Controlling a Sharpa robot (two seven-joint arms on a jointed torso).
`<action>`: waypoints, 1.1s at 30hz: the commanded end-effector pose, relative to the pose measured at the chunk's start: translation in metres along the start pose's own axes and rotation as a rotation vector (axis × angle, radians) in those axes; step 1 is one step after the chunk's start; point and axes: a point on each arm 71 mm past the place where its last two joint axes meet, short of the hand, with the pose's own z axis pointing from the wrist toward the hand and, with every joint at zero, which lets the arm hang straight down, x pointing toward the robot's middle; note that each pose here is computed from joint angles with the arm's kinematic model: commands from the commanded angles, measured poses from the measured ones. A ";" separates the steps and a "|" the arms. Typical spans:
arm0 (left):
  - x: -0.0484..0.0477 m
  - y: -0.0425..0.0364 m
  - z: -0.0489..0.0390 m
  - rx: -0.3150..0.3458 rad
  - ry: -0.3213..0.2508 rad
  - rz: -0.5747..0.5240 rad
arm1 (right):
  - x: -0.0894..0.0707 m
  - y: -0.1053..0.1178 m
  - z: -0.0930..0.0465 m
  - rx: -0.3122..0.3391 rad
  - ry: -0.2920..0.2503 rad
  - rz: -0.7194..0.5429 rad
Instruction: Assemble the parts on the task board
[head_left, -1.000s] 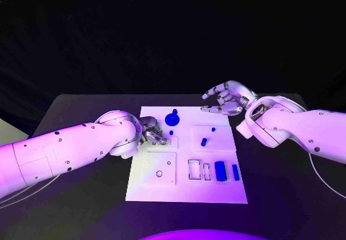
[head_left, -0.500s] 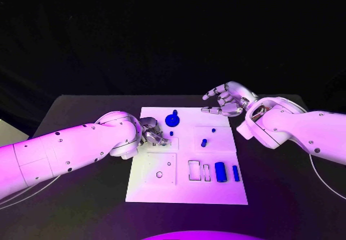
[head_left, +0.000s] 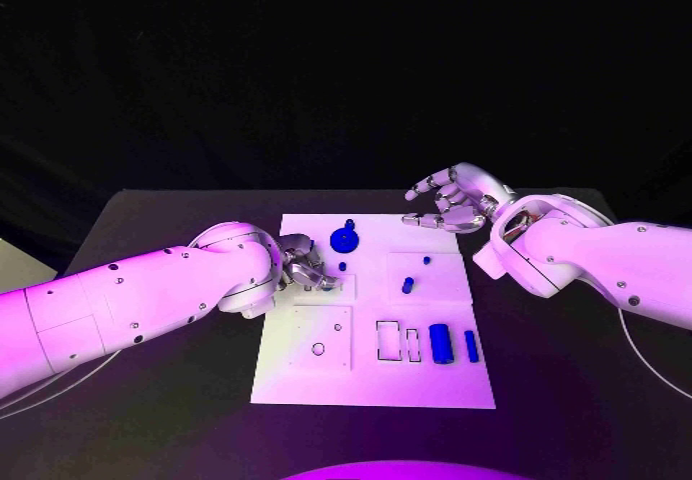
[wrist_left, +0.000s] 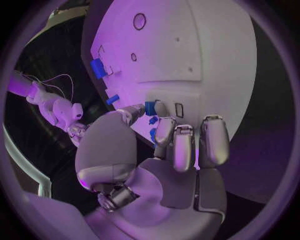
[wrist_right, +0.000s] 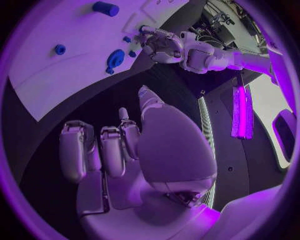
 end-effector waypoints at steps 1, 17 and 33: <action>0.0040 0.0056 0.0015 -0.026 0.020 0.008 | 0.001 0.000 0.000 -0.010 0.008 -0.003; 0.0023 0.0093 -0.0003 -0.032 0.017 0.007 | 0.001 -0.001 -0.001 -0.007 0.007 -0.003; 0.0015 0.0105 -0.0008 -0.033 0.014 -0.002 | 0.001 -0.002 -0.001 -0.006 0.007 -0.003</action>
